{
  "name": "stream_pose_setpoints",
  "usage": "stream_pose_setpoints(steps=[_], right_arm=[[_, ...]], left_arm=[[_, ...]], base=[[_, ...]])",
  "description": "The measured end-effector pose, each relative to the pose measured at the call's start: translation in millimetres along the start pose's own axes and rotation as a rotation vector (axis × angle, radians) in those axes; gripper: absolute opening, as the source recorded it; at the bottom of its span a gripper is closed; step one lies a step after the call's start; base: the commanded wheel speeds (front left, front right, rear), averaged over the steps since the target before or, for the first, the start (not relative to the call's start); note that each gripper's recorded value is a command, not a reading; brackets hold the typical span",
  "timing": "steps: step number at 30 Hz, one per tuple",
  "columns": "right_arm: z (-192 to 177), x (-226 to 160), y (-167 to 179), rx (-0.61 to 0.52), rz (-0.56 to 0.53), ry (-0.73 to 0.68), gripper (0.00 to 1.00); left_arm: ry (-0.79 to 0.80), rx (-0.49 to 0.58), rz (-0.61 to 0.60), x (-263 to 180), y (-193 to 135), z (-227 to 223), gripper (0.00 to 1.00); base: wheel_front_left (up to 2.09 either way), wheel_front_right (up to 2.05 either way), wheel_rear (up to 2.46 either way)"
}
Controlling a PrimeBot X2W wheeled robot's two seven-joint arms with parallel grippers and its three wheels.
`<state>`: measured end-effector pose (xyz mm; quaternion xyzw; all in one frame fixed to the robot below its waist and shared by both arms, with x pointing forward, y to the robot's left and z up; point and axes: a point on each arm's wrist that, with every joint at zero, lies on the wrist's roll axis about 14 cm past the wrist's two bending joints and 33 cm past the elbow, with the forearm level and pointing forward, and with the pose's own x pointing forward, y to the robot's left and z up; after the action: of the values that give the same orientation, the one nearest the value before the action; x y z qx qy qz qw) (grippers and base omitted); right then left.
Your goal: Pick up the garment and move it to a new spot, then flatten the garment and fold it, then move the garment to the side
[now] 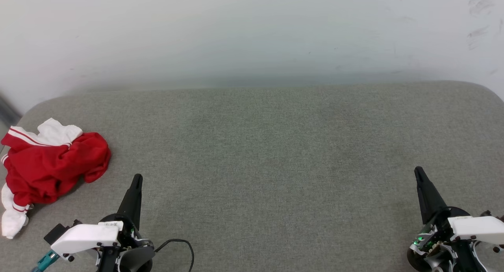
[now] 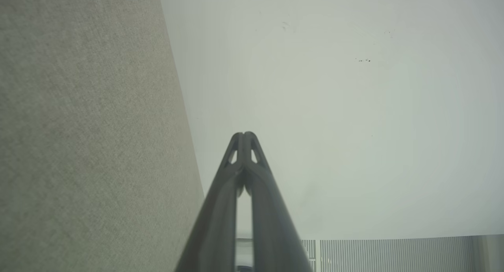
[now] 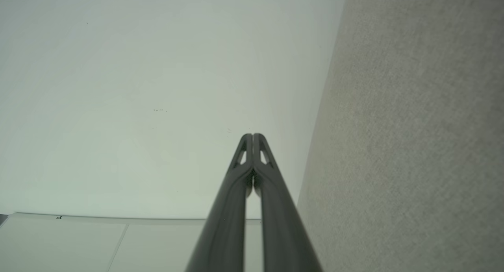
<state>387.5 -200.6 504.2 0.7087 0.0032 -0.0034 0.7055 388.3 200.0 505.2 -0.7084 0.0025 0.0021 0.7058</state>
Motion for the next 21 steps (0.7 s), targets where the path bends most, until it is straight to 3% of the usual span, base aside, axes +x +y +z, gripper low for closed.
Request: stream_pose_setpoints(steps=[21], right_arm=[[0.1, 0.0, 0.0, 0.000, 0.000, 0.000, 0.00]], left_arm=[[0.000, 0.000, 0.000, 0.0, 0.0, -0.1, 0.00]], base=[[0.00, 0.00, 0.00]])
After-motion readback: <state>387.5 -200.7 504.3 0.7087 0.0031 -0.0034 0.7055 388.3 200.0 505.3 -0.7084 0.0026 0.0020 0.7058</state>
